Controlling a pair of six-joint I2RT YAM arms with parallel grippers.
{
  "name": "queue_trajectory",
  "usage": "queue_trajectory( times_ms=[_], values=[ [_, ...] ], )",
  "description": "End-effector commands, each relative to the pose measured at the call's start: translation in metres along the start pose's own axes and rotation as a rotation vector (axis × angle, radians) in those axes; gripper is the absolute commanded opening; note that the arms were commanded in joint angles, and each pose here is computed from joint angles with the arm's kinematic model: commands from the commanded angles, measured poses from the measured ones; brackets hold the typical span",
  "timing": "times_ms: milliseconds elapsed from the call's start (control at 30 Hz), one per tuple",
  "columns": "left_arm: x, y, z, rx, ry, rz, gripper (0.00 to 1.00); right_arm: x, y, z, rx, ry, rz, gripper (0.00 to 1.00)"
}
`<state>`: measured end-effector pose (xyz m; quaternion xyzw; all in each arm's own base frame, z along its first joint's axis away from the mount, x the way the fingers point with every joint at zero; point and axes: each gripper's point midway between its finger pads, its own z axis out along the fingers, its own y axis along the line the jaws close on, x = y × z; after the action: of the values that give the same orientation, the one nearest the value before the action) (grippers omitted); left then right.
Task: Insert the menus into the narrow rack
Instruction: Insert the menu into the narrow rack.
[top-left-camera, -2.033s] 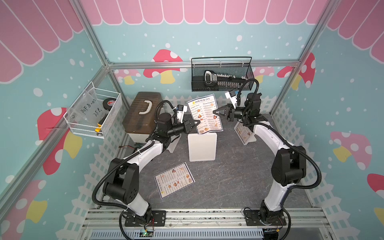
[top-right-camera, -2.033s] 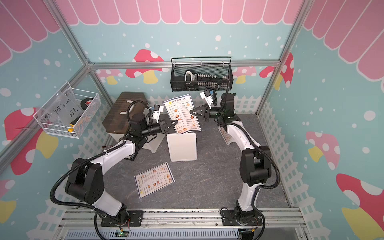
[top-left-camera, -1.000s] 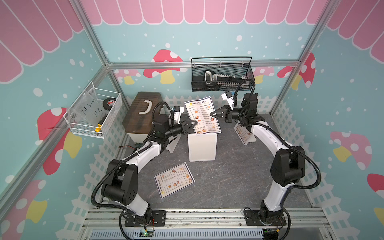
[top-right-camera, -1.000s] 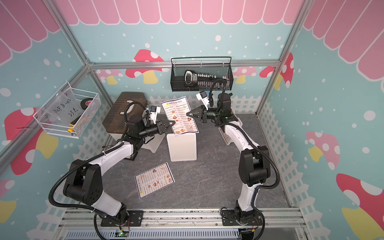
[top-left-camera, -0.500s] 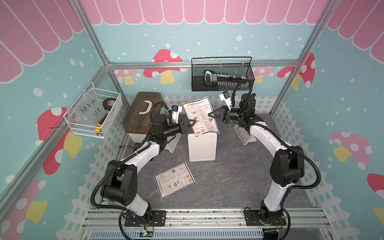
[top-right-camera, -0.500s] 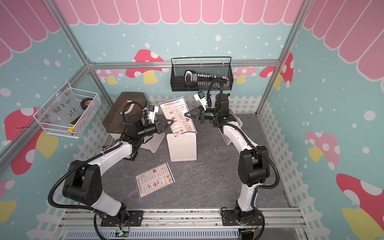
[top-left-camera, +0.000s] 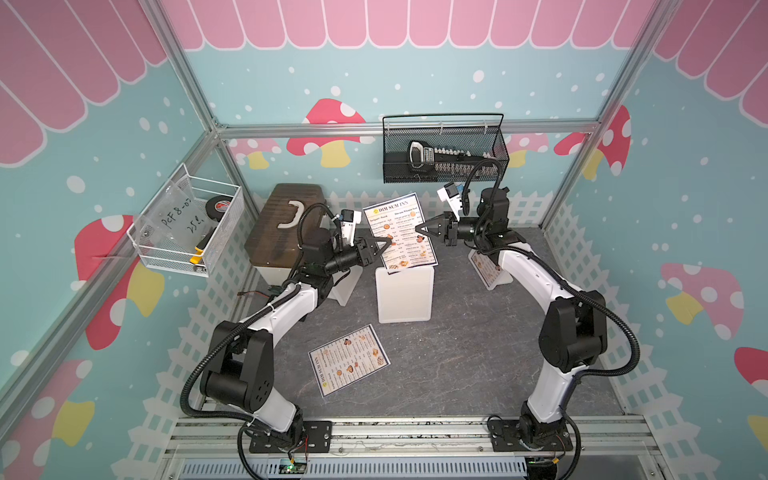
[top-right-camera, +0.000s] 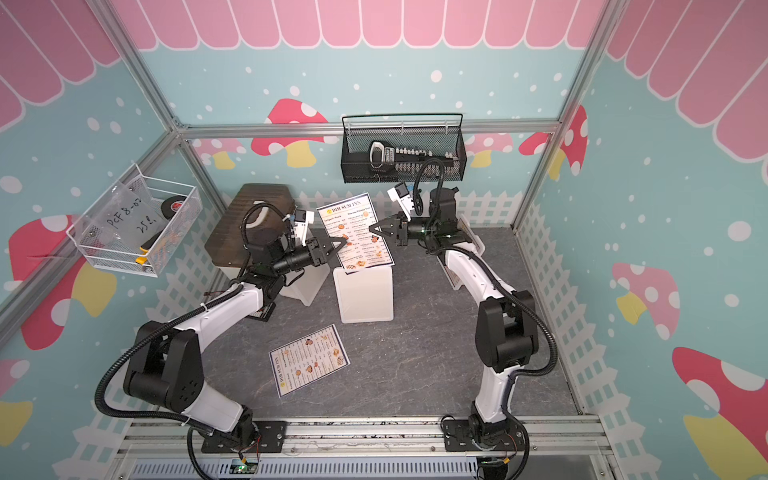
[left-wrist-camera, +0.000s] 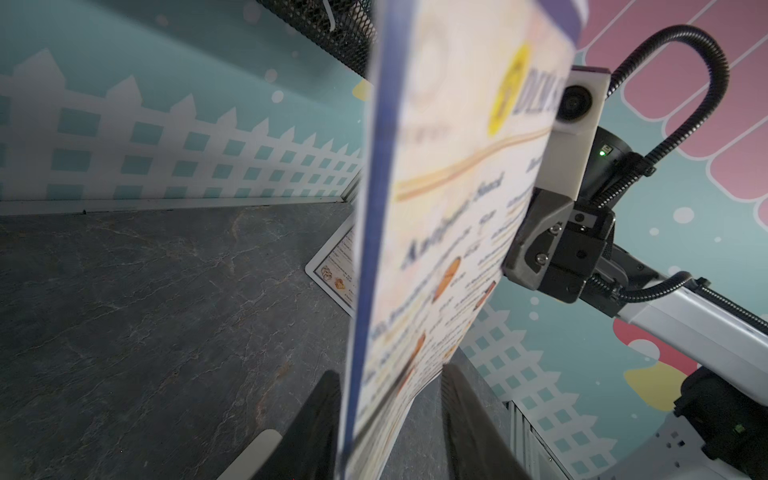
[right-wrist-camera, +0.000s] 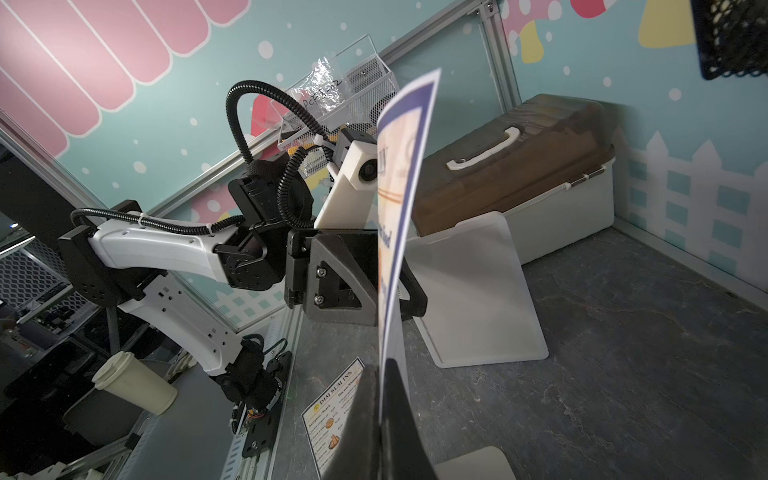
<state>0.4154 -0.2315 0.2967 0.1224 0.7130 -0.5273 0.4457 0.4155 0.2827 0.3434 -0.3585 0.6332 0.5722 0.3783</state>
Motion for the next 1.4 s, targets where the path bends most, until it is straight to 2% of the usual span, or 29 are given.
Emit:
queue_trajectory(
  times_ms=[0, 567, 1367],
  values=[
    [-0.01, -0.009, -0.006, 0.014, -0.033, 0.025, 0.41, 0.004, -0.009, 0.005, 0.006, 0.014, -0.022, 0.0],
    [-0.013, -0.008, -0.01, 0.003, -0.048, 0.028, 0.43, 0.005, -0.009, 0.012, 0.005, -0.003, -0.033, 0.0],
    [-0.019, -0.008, -0.012, 0.007, -0.064, 0.019, 0.43, 0.013, -0.018, 0.007, 0.094, -0.056, -0.03, 0.0]
  ],
)
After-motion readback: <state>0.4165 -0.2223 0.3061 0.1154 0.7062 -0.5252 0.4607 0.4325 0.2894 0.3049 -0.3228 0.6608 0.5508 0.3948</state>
